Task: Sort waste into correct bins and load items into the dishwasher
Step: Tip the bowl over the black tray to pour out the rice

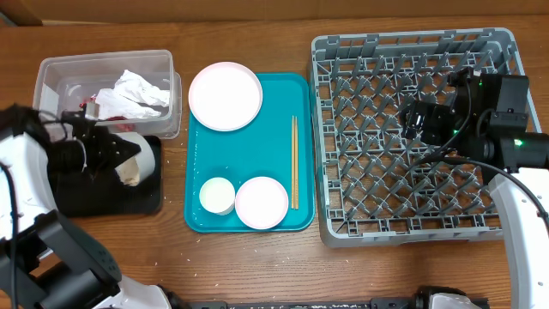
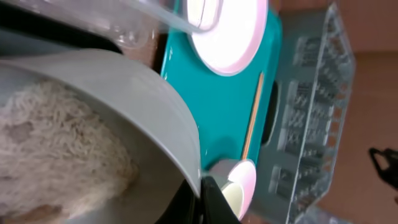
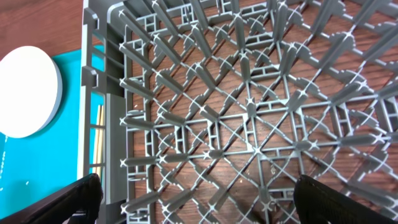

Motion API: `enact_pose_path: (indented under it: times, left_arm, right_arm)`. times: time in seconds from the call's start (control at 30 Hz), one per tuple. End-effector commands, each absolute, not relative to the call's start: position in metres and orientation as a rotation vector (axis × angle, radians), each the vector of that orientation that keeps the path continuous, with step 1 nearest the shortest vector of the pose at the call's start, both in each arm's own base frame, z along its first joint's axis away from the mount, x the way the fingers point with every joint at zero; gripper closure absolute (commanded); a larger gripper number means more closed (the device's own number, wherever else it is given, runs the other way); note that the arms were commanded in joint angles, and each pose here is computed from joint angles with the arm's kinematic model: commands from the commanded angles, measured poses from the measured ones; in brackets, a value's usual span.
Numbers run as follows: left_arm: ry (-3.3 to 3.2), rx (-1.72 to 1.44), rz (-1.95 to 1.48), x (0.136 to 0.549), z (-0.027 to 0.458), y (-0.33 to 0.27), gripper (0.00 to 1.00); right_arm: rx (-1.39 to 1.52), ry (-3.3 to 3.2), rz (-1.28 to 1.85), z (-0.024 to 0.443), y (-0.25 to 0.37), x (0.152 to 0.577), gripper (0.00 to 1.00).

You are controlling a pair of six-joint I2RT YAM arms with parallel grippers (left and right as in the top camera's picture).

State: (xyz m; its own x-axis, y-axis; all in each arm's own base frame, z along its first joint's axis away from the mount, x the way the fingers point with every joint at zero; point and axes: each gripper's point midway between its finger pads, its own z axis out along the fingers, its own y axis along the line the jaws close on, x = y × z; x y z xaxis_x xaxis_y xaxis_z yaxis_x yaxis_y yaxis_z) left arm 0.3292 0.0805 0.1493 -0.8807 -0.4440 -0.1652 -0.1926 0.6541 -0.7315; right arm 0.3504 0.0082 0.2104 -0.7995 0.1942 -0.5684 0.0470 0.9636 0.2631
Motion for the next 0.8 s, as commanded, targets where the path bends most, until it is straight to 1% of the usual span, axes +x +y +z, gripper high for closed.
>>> enact_pose_path:
  times: [0.0, 0.13, 0.33, 0.57, 0.7, 0.77]
  left_arm:
    - [2.266, -0.425, -1.268, 0.333, 0.171, 0.080, 0.96]
    - [2.120, -0.485, -1.342, 0.327, 0.179, 0.097, 0.96]
    - [1.969, -0.619, -1.335, 0.316, 0.187, 0.139, 0.96]
    - [1.791, -0.628, -1.414, 0.316, 0.211, 0.149, 0.96]
    - [1.700, -0.690, -1.517, 0.316, 0.225, 0.147, 0.96]
    - [1.703, -0.695, -1.515, 0.317, 0.224, 0.149, 0.96]
  right_arm:
    - [0.163, 2.462, 0.321, 0.219, 0.008, 0.354, 0.00]
    - [0.164, 2.462, 0.321, 0.219, 0.008, 0.354, 0.00]
    - [0.163, 2.462, 0.321, 0.219, 0.008, 0.354, 0.00]
    - [0.165, 2.470, 0.322, 0.218, 0.009, 0.352, 0.00]
    - [0.167, 2.479, 0.323, 0.217, 0.009, 0.350, 0.00]
    - [0.168, 2.481, 0.323, 0.216, 0.009, 0.350, 0.00]
